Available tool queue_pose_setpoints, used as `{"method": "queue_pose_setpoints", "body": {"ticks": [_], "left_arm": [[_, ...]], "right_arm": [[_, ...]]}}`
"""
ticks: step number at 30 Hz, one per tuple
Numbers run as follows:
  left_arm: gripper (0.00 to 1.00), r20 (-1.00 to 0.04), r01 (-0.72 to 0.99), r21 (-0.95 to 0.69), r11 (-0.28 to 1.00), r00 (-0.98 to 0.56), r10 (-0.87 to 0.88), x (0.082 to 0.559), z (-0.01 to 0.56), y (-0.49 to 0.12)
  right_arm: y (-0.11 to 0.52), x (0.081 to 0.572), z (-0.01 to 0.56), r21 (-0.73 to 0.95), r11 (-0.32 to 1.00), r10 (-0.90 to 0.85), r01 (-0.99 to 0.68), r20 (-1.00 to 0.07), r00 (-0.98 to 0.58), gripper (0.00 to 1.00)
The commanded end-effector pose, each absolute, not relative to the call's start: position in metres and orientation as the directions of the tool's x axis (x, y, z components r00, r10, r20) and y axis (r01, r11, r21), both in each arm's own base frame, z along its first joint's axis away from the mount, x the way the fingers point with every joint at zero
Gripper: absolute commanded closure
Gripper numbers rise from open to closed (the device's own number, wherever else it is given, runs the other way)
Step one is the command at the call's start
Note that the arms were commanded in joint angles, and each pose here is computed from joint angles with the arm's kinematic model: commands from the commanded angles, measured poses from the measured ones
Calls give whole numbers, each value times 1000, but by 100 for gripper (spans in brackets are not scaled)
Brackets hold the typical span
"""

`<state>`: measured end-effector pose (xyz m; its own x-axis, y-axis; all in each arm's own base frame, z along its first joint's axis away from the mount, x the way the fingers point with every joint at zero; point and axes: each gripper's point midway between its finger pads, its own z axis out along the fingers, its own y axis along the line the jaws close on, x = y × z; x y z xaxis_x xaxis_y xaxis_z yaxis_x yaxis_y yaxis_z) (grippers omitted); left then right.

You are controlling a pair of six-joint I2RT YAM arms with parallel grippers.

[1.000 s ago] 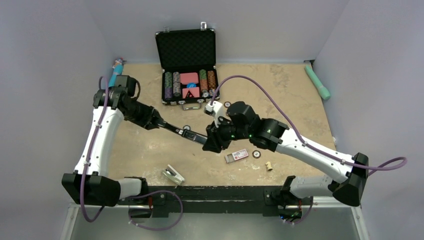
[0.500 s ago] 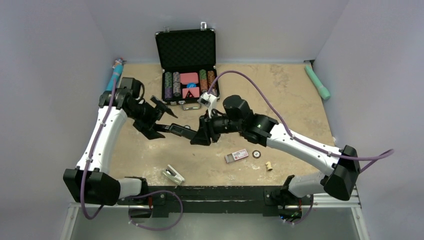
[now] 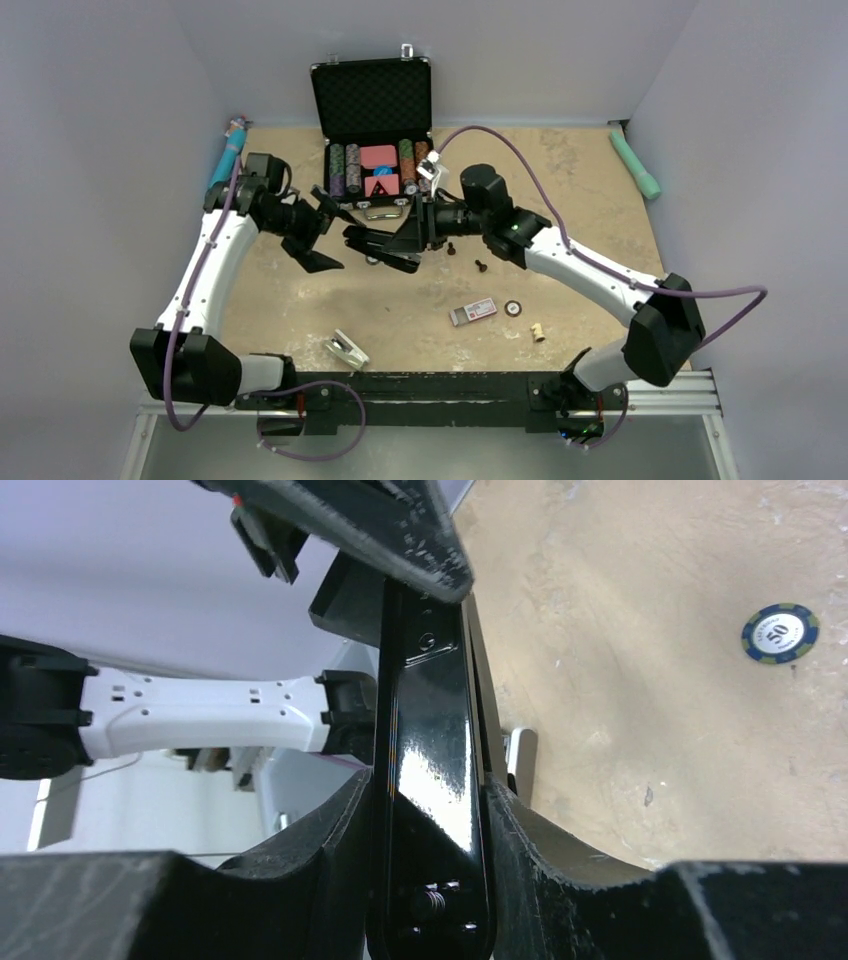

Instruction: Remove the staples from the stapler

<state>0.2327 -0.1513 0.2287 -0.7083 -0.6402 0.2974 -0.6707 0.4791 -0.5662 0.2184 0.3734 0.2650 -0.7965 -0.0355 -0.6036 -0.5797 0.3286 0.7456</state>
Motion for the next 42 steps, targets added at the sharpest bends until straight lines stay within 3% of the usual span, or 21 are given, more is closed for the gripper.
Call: {"method": "queue_pose_setpoints", "body": {"ticks": [1,14,17,20,24,29,35,42], "left_arm": [[5,293,-610,-655,445,-748,-595,225,255,-161],[8,31,-367,-725,583,-863,-504,218,277,-151],[8,-87,-284,-710,644,-872,-481,217,281,-143],[8,-157,-223,-703,675,-878,-453,217,280,-140],[8,-168,-151,-773,616,-887,-429,220,280,-154],[5,-334,110,-880,462,-835,-437,222,305,-174],[6,-534,377,-837,397,-723,-439,208,331,-180],[9,-624,537,-780,322,-627,-466,195,357,-182]], "right_arm": [[379,226,305,784,152,28,-602,-613,-790,100],[368,202,300,956,-69,-64,-286,-291,-955,100],[366,200,305,960,-89,-71,-264,-270,-960,100],[365,202,316,943,-120,-54,-311,-319,-946,100],[364,198,329,927,-179,-64,-329,-344,-937,100],[364,200,343,922,-217,-39,-319,-335,-941,100],[360,200,368,908,-301,-12,-291,-308,-951,100],[364,205,383,898,-329,-1,-291,-308,-951,100]]}}
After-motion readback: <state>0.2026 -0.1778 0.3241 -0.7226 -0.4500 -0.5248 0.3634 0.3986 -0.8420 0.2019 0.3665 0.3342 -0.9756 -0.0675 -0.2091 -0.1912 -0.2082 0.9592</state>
